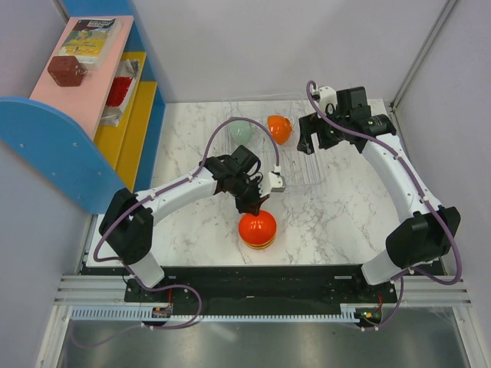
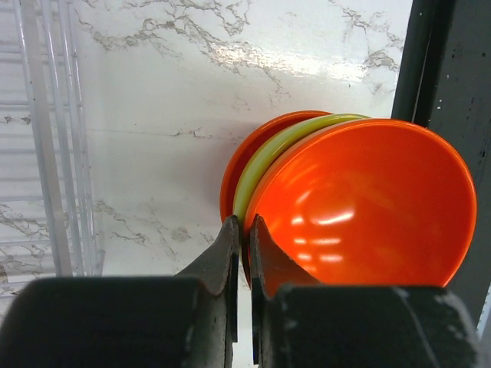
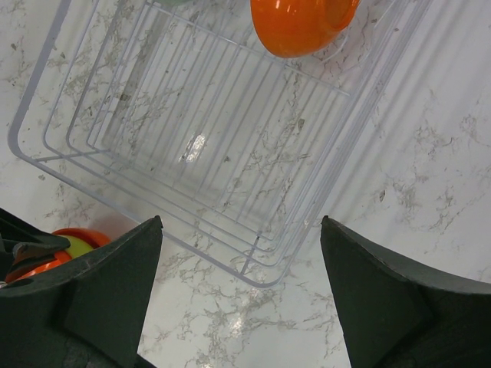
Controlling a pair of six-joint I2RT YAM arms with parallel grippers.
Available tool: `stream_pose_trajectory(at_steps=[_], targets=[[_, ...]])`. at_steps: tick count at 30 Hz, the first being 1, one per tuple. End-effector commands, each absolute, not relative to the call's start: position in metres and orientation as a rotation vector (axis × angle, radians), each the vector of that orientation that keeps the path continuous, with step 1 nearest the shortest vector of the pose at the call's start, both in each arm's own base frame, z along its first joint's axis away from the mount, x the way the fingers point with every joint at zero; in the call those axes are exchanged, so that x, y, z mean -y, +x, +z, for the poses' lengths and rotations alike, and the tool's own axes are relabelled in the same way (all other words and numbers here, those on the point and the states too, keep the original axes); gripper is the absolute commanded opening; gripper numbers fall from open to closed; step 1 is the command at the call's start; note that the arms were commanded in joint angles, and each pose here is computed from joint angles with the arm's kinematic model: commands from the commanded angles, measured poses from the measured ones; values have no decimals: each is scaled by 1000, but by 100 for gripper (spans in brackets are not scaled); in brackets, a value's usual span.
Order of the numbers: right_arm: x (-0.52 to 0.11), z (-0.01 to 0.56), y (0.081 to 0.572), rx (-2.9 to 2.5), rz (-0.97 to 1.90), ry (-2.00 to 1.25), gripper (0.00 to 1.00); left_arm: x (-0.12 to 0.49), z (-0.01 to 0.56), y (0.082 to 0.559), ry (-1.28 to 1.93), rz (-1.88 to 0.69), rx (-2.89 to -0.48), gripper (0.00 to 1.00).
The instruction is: Load the bowls into the dish rack
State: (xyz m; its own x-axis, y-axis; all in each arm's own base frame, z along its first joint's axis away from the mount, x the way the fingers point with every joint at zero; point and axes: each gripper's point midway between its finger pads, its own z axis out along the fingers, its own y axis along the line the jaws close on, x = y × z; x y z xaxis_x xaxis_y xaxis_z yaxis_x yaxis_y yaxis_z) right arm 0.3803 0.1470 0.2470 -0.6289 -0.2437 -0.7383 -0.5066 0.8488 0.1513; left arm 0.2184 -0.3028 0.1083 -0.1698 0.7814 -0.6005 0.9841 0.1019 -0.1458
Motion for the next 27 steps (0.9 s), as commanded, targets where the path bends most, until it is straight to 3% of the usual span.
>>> stream_pose_trajectory(at_steps=[1, 3, 7, 11, 12, 13, 14, 27], targets=[[-153, 247, 383, -2248, 481, -550, 91, 308, 119, 216, 1742, -775, -1955, 4], [-153, 248, 382, -2246, 483, -550, 91, 309, 118, 216, 1741, -777, -1958, 5], [-153, 248, 383, -2246, 482, -549, 91, 308, 116, 216, 1741, -775, -1968, 21], [-153, 247, 382, -2249, 483, -550, 91, 308, 115, 217, 1739, -772, -1972, 21], [-153, 247, 383, -2250, 482, -549, 91, 308, 116, 217, 1740, -771, -1969, 19], [-153, 247, 383, -2250, 482, -549, 91, 309, 117, 217, 1739, -771, -1966, 6], [-153, 247, 383, -2248, 483, -550, 91, 308, 117, 218, 1737, -768, -1968, 2], [-157, 244, 382, -2255, 514, -559, 92, 312, 158, 213, 1723, -801, -1861, 2]])
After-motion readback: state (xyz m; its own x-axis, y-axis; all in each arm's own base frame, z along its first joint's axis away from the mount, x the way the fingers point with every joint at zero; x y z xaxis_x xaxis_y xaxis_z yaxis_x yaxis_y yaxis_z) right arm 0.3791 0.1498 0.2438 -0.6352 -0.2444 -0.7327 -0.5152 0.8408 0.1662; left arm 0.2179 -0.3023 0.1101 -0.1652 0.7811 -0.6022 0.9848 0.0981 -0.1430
